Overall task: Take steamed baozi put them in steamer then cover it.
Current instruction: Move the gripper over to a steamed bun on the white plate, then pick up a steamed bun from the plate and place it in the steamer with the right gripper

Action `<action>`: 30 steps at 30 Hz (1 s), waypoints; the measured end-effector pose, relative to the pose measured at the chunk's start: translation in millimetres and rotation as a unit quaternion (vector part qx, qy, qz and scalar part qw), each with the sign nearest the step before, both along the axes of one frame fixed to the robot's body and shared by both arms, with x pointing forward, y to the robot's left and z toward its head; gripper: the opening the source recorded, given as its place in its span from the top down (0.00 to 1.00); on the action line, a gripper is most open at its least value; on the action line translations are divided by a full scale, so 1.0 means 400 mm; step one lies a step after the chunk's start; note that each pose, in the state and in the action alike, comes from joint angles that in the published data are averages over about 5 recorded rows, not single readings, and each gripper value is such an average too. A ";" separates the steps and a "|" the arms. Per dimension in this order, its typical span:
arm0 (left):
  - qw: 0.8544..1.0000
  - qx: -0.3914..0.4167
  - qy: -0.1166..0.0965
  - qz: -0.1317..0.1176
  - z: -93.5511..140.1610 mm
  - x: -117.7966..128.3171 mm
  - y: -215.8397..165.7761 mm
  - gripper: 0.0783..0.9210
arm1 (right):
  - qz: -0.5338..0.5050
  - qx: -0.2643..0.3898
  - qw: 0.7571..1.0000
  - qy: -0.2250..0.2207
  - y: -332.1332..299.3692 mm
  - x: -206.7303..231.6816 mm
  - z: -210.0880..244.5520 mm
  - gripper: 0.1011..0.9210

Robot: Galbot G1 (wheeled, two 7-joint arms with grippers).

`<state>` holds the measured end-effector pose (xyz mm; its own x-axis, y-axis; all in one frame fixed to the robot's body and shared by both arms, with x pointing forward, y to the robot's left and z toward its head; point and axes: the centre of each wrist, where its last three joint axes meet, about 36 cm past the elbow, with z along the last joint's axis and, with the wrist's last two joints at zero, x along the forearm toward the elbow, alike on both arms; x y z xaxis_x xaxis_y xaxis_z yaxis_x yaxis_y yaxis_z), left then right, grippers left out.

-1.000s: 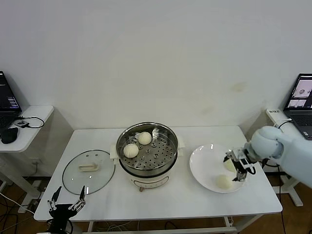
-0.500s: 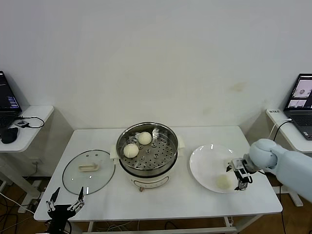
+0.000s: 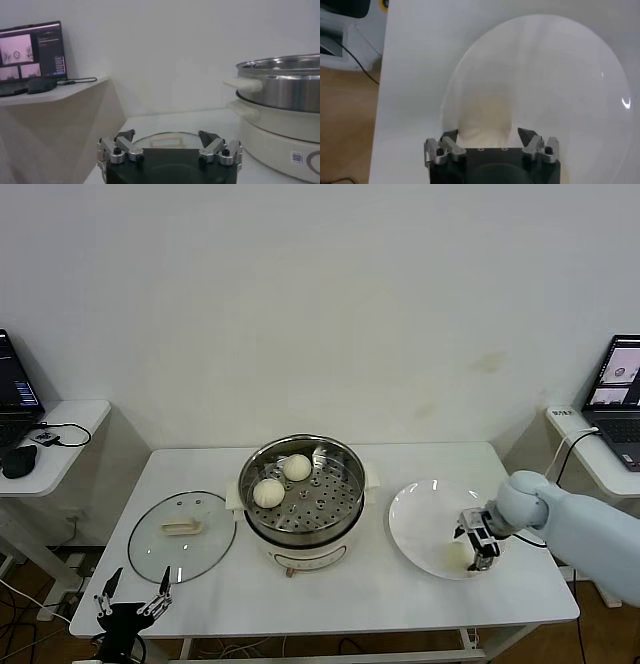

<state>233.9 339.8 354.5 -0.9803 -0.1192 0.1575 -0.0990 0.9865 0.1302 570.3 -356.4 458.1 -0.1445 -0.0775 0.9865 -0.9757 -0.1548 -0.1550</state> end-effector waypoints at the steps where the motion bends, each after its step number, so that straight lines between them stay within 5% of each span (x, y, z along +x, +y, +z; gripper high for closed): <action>1: 1.000 0.000 0.000 0.000 0.000 0.000 0.000 0.12 | 0.000 0.000 1.000 0.001 0.002 0.001 -0.002 0.25; 16: 1.000 -0.001 -0.001 0.000 0.000 0.005 0.002 0.12 | 0.000 0.003 1.000 0.003 0.011 0.020 0.029 0.41; 30: 1.000 0.000 -0.006 -0.005 0.006 0.013 0.001 0.12 | 0.012 0.031 0.997 -0.067 0.058 0.119 0.301 0.39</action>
<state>238.9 340.2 357.0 -0.9832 -0.1093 0.1463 -0.0907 0.9876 0.1283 617.9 -333.3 578.5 -0.2721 -0.1427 0.9516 -0.9415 -0.1647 -0.2940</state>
